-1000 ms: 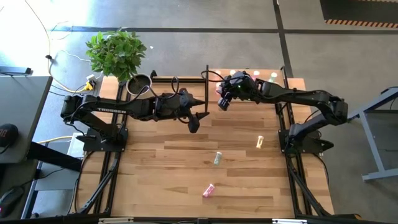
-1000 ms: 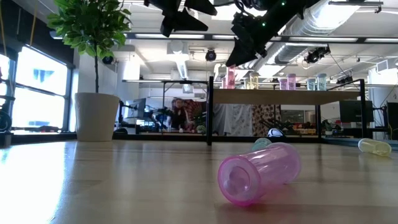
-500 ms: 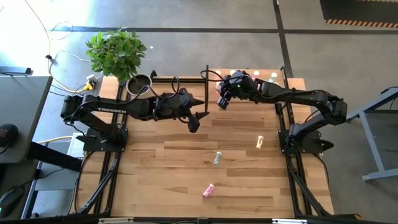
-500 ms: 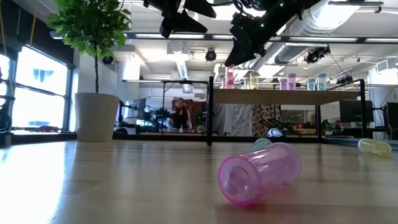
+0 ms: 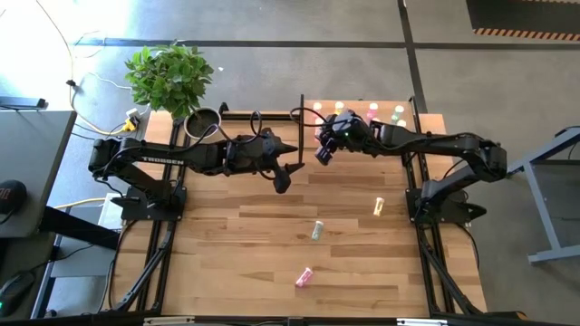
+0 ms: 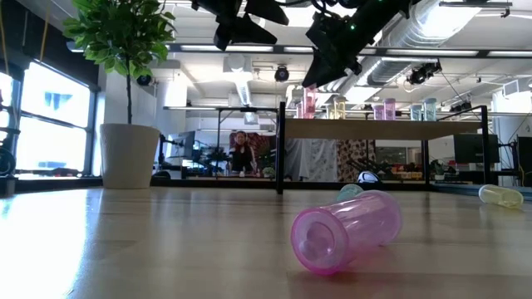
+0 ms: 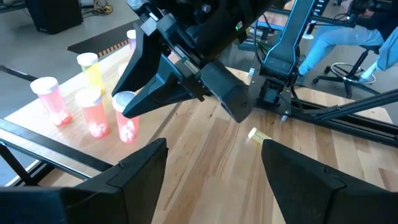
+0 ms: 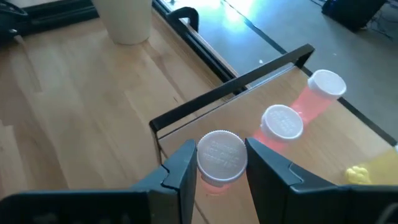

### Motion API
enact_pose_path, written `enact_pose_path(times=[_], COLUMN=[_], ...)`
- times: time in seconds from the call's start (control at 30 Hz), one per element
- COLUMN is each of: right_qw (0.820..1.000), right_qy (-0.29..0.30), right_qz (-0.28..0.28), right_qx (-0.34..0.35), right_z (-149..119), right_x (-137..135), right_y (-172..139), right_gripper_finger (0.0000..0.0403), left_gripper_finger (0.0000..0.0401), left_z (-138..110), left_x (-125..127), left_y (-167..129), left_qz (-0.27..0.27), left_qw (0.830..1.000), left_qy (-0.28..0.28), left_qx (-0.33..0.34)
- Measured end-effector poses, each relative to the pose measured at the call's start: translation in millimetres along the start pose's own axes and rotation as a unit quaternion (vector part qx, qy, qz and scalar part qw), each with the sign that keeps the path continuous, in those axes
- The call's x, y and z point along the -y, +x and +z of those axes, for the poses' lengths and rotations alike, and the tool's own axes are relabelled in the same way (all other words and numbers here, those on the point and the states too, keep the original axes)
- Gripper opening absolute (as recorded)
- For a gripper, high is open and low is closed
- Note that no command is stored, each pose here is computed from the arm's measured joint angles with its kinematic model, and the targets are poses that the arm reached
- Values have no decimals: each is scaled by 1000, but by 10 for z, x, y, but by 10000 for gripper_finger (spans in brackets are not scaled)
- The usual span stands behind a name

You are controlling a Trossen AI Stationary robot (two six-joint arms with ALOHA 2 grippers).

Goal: Pick and place medicine bottles onto shelf by color
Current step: Put the pink medicine bottle aligned with the other pink medicine bottles on the shelf

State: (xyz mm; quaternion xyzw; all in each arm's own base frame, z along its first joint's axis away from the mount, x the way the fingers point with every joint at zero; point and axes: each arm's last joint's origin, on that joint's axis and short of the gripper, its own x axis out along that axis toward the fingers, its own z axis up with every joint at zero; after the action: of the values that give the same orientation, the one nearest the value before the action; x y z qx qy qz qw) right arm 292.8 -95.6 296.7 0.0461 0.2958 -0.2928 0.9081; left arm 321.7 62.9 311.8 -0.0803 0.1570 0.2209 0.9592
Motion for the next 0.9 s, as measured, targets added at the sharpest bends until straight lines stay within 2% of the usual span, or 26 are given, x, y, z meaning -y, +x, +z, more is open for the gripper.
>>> enact_pose_path(times=[0.53,0.9], right_qw=[1000,999], right_qy=[16,28], right_qz=[-23,-11], right_qx=[2,-11], right_z=[-25,-50], right_x=[-104,-83], right_y=[51,126], right_gripper_finger=[106,106], left_gripper_finger=[255,255], left_z=[0,-1], left_x=[0,0], left_y=[0,0], left_qz=[0,0], left_qw=[1000,1000], left_qy=[14,14], left_qx=[0,0])
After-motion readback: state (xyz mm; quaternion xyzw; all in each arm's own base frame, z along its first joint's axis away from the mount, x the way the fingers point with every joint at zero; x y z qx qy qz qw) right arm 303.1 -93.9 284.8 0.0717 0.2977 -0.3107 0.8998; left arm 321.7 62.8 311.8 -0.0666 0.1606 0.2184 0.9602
